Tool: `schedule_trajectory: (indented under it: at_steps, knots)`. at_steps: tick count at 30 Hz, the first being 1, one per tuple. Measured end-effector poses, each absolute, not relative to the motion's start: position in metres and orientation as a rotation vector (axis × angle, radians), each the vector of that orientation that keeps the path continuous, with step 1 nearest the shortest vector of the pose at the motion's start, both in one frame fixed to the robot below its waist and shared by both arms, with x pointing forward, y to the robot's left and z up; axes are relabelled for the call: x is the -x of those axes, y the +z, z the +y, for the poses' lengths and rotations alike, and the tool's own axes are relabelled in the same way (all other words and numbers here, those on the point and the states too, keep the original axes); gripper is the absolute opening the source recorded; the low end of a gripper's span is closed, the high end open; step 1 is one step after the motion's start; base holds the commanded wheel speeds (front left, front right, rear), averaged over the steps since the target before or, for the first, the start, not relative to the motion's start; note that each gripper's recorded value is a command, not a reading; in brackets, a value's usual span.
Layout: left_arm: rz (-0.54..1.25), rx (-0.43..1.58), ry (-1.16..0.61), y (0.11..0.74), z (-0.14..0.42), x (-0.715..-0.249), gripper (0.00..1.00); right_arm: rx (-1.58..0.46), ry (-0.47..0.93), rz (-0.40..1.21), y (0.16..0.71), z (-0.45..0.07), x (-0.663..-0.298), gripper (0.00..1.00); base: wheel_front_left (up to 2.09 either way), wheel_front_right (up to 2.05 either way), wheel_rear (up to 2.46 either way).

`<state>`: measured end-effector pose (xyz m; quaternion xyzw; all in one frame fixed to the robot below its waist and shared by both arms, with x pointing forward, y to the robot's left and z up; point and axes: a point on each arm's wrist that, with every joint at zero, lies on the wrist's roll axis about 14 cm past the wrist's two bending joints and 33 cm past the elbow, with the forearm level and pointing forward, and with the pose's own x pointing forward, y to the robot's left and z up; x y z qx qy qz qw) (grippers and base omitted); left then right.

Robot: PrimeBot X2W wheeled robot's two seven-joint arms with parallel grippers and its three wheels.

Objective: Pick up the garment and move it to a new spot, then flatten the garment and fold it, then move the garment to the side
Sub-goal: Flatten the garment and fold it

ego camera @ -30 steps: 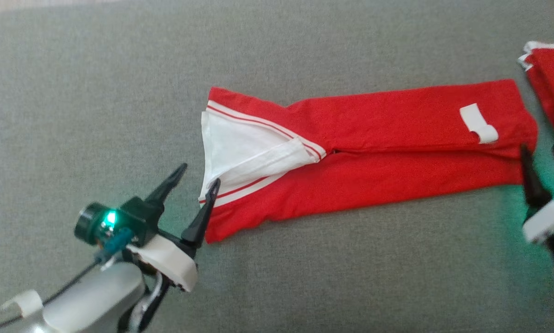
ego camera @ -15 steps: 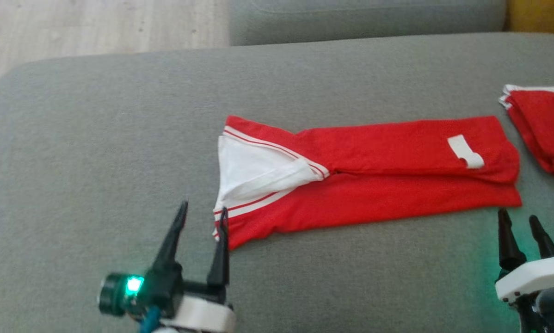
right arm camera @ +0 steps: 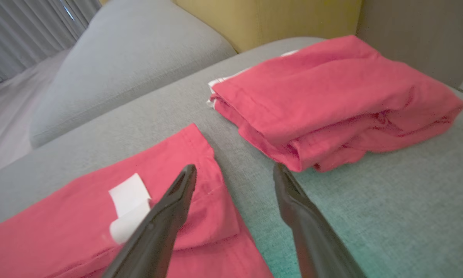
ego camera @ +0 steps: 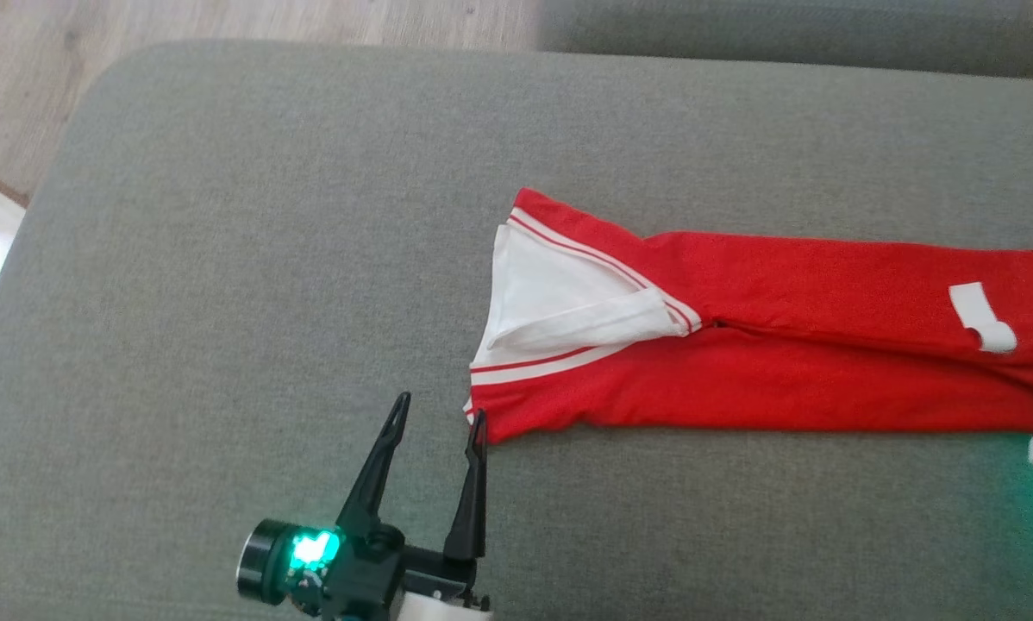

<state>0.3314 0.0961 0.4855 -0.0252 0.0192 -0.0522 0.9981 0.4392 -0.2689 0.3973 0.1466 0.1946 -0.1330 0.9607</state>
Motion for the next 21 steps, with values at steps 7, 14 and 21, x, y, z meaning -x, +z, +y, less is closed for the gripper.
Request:
schedule_trajectory:
  at_steps: [7,14,21]
  knots:
    - [0.047,0.056,-0.108,0.480,0.095,-0.339,1.00,-0.342,-0.289,0.562,0.359,-0.253,-0.437,1.00,0.00,0.00,0.00]
    - [0.026,0.053,-0.146,0.484,0.087,-0.345,1.00,-0.408,-0.259,0.594,0.358,-0.241,-0.435,0.00,0.00,0.00,0.00]
    - [0.034,0.053,-0.183,0.480,0.081,-0.342,1.00,-0.406,-0.260,0.529,0.370,-0.248,-0.429,0.00,0.00,0.00,0.00]
